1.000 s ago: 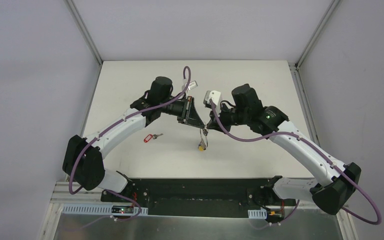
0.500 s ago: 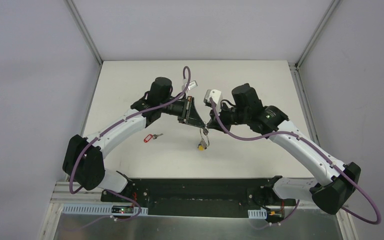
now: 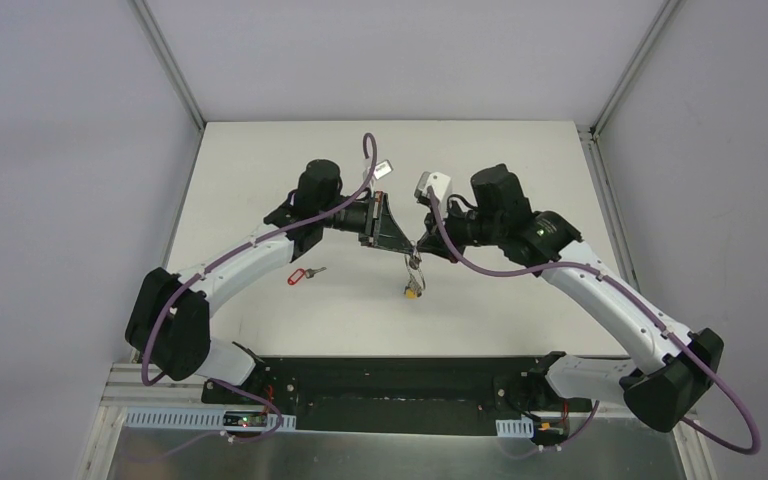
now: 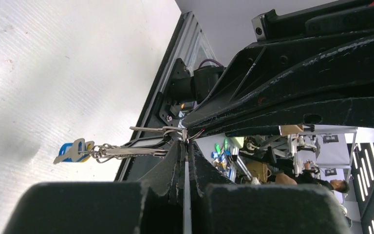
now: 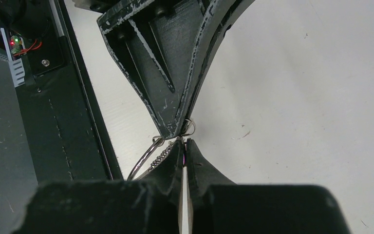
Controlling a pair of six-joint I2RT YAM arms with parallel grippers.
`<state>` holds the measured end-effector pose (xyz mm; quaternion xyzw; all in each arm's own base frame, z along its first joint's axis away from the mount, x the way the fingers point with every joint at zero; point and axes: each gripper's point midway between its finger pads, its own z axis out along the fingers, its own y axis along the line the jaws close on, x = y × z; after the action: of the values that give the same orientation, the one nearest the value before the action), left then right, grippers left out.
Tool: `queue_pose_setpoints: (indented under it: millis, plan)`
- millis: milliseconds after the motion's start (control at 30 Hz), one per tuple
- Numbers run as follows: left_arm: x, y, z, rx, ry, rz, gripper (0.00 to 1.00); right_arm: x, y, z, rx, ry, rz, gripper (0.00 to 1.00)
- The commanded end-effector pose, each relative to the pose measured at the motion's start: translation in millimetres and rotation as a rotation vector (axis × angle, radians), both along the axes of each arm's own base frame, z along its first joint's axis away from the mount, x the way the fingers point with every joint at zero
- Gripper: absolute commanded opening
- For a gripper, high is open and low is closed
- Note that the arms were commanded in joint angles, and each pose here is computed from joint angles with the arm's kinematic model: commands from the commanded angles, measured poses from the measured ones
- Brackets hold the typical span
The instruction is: Put the keys on the keyring
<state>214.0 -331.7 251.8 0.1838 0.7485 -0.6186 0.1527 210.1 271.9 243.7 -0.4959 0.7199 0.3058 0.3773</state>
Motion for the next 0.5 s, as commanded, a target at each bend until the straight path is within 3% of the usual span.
queue_pose_setpoints:
  millis: [0,467]
  plan:
    - [-29,-8,41,-0.137,-0.068,-0.132,0.00,14,21,38,0.150,-0.116,0.024,0.00]
    - [-30,-10,56,-0.215,-0.059,-0.131,0.00,19,12,37,0.187,-0.106,-0.008,0.00]
